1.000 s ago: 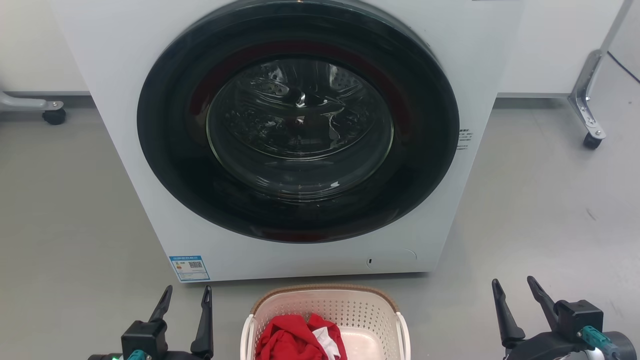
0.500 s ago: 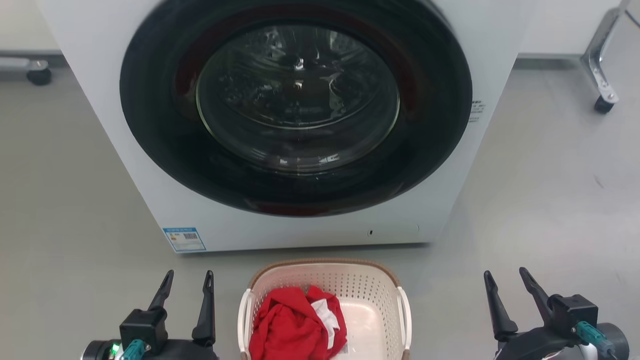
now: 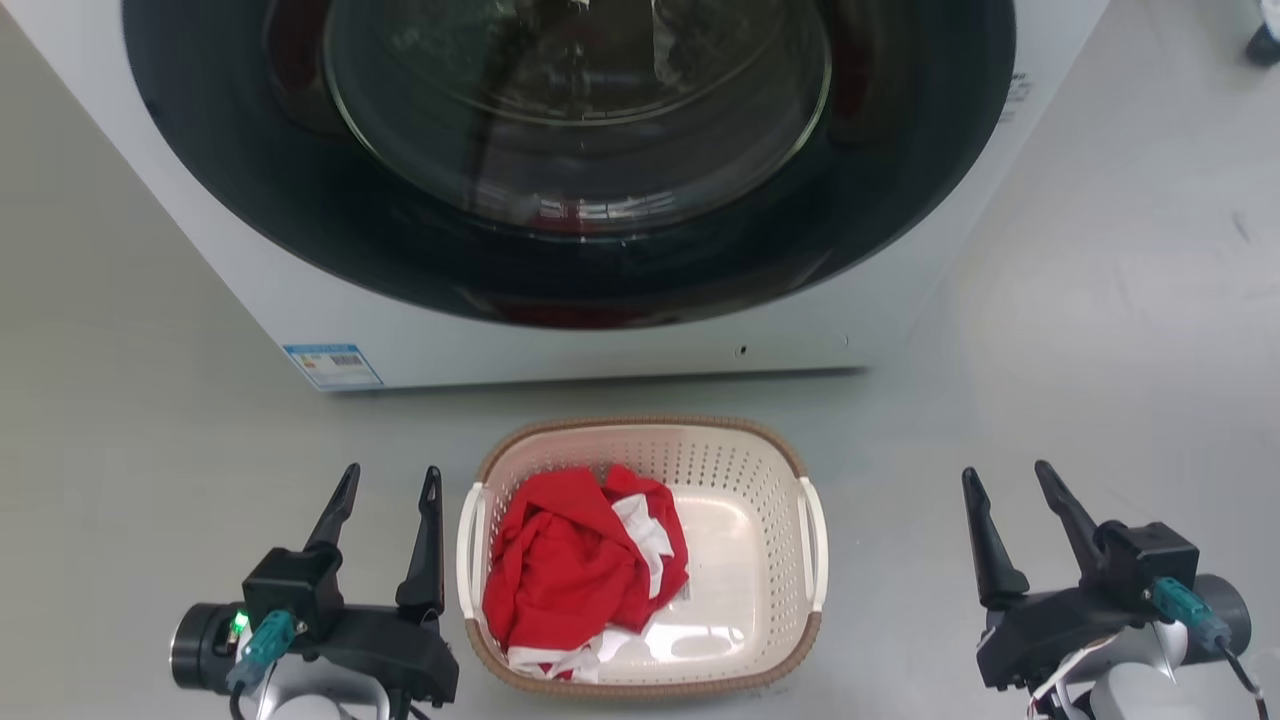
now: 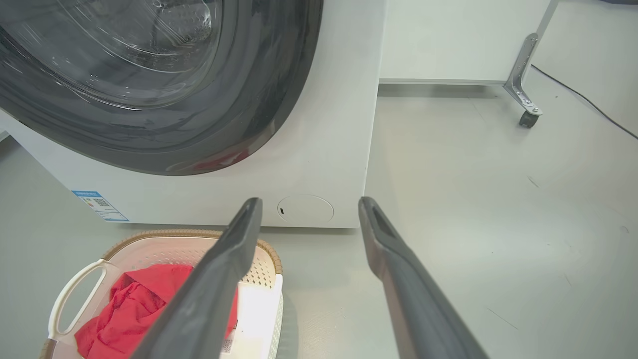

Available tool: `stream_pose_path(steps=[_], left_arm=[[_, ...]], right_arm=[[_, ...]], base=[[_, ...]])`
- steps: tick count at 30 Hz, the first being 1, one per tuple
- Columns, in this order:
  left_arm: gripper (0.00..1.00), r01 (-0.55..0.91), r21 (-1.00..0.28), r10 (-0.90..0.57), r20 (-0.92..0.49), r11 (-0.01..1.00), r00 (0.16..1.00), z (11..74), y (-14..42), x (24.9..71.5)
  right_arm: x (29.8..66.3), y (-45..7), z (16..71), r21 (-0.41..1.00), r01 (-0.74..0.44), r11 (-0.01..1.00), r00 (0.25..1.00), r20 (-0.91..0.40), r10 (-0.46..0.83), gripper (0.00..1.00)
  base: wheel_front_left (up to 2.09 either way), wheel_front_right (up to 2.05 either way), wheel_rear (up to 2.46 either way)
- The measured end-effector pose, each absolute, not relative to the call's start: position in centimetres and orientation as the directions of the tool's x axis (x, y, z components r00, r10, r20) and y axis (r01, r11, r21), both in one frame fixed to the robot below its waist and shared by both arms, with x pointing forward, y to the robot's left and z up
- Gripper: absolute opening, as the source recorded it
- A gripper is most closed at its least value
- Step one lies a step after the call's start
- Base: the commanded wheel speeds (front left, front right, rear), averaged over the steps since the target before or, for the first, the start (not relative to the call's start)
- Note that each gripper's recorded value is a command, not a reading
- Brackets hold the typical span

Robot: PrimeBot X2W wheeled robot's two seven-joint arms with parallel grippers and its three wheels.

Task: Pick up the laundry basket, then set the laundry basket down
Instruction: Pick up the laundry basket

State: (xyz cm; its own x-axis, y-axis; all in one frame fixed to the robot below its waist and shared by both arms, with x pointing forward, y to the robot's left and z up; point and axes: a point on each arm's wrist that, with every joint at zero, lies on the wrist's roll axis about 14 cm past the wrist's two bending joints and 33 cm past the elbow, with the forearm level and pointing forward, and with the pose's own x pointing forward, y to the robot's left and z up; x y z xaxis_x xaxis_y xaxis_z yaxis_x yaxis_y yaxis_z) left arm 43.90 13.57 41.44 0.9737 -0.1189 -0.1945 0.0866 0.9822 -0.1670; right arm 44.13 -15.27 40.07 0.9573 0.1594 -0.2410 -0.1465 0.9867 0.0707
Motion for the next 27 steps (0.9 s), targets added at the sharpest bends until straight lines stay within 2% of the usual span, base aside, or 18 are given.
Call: stream_pose_path(steps=[15, 27], left_arm=[[1.00, 0.096, -0.205, -0.161, -0.331, 0.974, 0.930, 34.3, 12.1, 47.0], [1.00, 0.073, -0.254, -0.188, -0.464, 0.964, 0.865, 27.0, 11.2, 47.8]], right_arm=[[47.0, -14.2, 33.7, 0.112, -0.140, 0.984, 0.919, -0.355, 0.171, 1.00], [47.5, -13.1, 27.0, 0.149, -0.118, 0.982, 0.862, -0.476, 0.176, 1.00]], base=[[0.00, 0.00, 0.00], [0.00, 0.00, 0.00]])
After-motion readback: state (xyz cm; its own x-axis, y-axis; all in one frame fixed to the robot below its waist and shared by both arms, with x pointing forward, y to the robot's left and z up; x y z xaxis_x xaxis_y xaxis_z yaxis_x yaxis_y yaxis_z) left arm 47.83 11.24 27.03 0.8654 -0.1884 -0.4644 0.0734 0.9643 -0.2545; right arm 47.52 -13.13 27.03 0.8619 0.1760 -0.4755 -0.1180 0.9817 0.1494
